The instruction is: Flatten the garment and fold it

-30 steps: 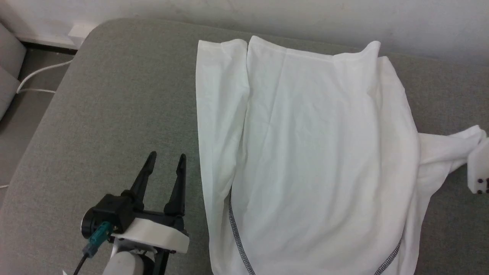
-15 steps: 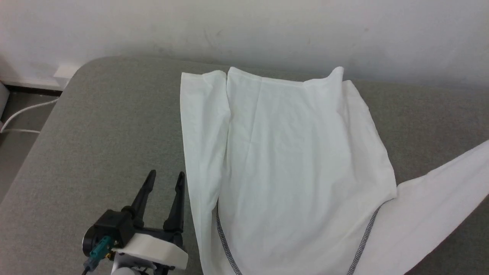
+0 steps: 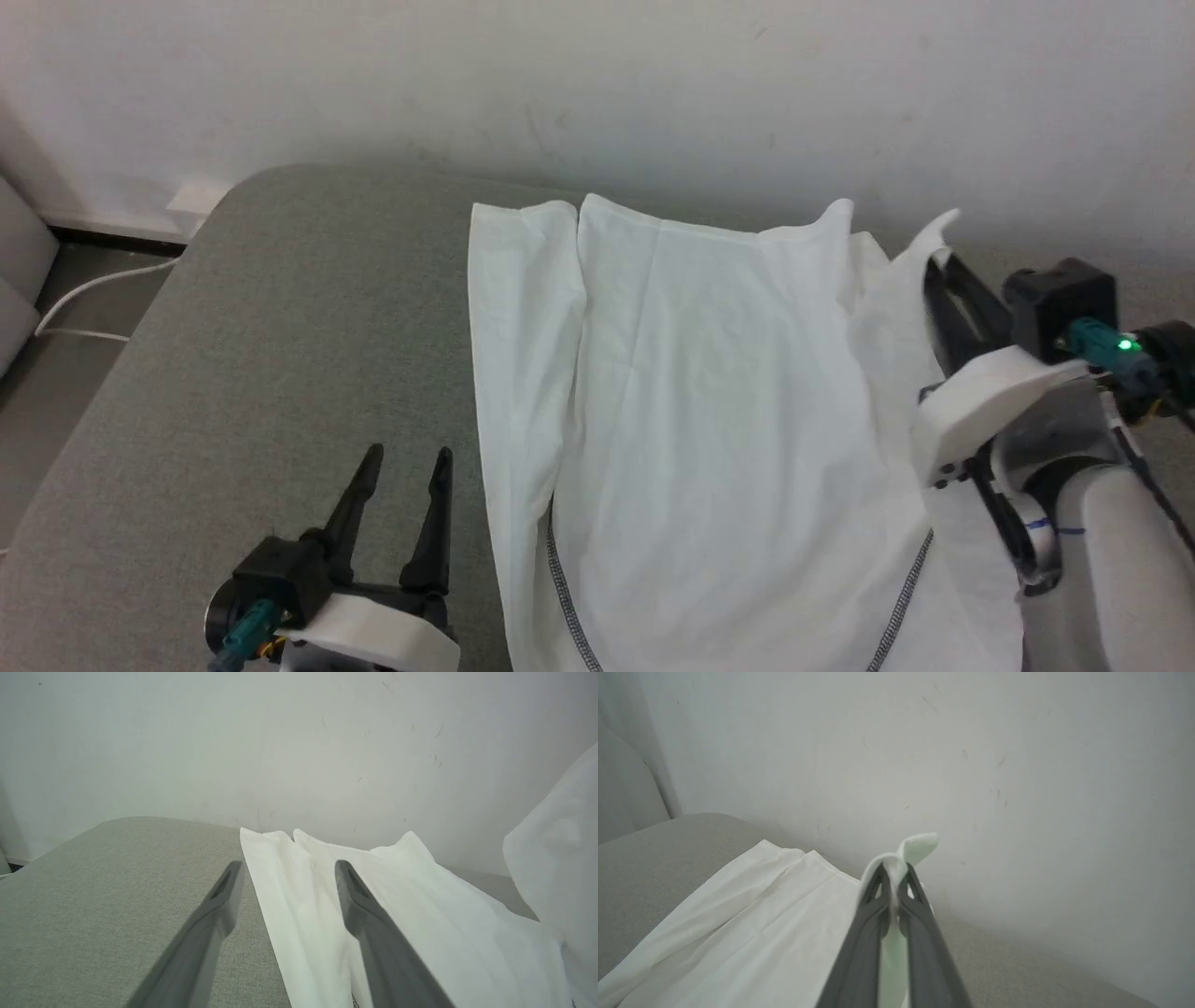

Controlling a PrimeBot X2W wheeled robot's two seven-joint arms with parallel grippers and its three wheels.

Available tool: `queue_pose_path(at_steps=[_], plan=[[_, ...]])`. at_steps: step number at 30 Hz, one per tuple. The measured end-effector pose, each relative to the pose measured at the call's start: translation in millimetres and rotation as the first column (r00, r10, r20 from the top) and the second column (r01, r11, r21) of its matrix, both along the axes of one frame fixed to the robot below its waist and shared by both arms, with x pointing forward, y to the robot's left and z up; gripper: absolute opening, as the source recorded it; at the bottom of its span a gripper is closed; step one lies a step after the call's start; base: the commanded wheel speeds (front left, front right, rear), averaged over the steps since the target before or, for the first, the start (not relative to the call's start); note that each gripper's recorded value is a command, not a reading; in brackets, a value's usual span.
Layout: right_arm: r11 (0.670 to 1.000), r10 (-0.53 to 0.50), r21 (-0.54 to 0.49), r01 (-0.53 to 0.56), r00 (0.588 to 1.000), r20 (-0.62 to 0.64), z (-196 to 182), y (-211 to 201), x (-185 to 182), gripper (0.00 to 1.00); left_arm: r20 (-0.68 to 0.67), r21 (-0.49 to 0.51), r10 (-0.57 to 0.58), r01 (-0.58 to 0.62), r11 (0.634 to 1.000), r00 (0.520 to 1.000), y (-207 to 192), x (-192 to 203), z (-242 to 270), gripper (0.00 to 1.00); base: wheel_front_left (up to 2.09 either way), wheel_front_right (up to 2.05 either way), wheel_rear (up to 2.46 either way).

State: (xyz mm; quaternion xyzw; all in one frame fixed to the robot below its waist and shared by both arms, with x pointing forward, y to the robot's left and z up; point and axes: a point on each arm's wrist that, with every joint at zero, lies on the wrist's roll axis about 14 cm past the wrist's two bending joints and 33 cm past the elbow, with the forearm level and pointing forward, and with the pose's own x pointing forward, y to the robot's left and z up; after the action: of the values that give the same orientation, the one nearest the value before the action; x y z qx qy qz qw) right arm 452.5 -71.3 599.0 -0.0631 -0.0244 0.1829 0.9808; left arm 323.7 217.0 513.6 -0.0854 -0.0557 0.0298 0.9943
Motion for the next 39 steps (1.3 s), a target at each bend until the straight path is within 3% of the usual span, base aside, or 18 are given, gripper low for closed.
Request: queue_pose_path(at_steps=[11, 15, 20, 21, 23, 28, 34, 39], plan=[[0.97, 0.193, -0.138, -0.199, 0.979, -0.06, -43.2, 90.8, 11.2, 0.0, -0.034, -0.025, 0.053, -0.054, 0.998, 0.998, 10.6, -15.2, -10.7, 1.0, 0.0, 0.0, 0.0], [0.921, 0.287, -0.23, -0.313, 0.948, -0.14, -83.3, 126.5, 2.4, 0.0, -0.056, -0.031, 0.081, -0.083, 0.996, 0.995, 16.3, -20.5, -16.8, 1.0, 0.0, 0.0, 0.0], [0.835, 0.378, -0.318, -0.45, 0.888, -0.263, -139.3, 156.1, -14.9, 0.0, -0.085, -0.037, 0.114, -0.117, 0.992, 0.99, 23.7, -24.3, -24.4, 1.0, 0.0, 0.0, 0.0], [0.817, 0.398, -0.326, -0.475, 0.874, -0.278, -146.9, 161.6, -18.7, 0.06, -0.093, -0.038, 0.12, -0.124, 0.992, 0.988, 25.2, -25.4, -26.7, 1.0, 0.0, 0.0, 0.0], [0.781, 0.442, -0.332, -0.529, 0.844, -0.305, -160.5, 173.2, -28.4, 1.0, -0.109, -0.043, 0.131, -0.136, 0.99, 0.985, 27.5, -27.5, -31.1, 1.0, 0.0, 0.0, 0.0], [0.688, 0.545, -0.309, -0.656, 0.749, -0.378, -187.2, 198.1, -62.8, 1.0, -0.126, -0.041, 0.139, -0.146, 0.989, 0.982, 30.2, -27.0, -35.8, 1.0, 0.0, 0.0, 0.0], [0.734, 0.577, -0.193, -0.652, 0.747, -0.331, -163.6, 205.5, -59.1, 1.0, -0.115, -0.05, 0.121, -0.127, 0.991, 0.986, 26.0, -22.2, -33.7, 1.0, 0.0, 0.0, 0.0], [0.816, 0.533, -0.127, -0.563, 0.82, -0.208, -119.0, 185.5, -24.0, 1.0, -0.082, -0.059, 0.101, -0.106, 0.993, 0.992, 22.5, -14.4, -24.9, 1.0, 0.0, 0.0, 0.0]])
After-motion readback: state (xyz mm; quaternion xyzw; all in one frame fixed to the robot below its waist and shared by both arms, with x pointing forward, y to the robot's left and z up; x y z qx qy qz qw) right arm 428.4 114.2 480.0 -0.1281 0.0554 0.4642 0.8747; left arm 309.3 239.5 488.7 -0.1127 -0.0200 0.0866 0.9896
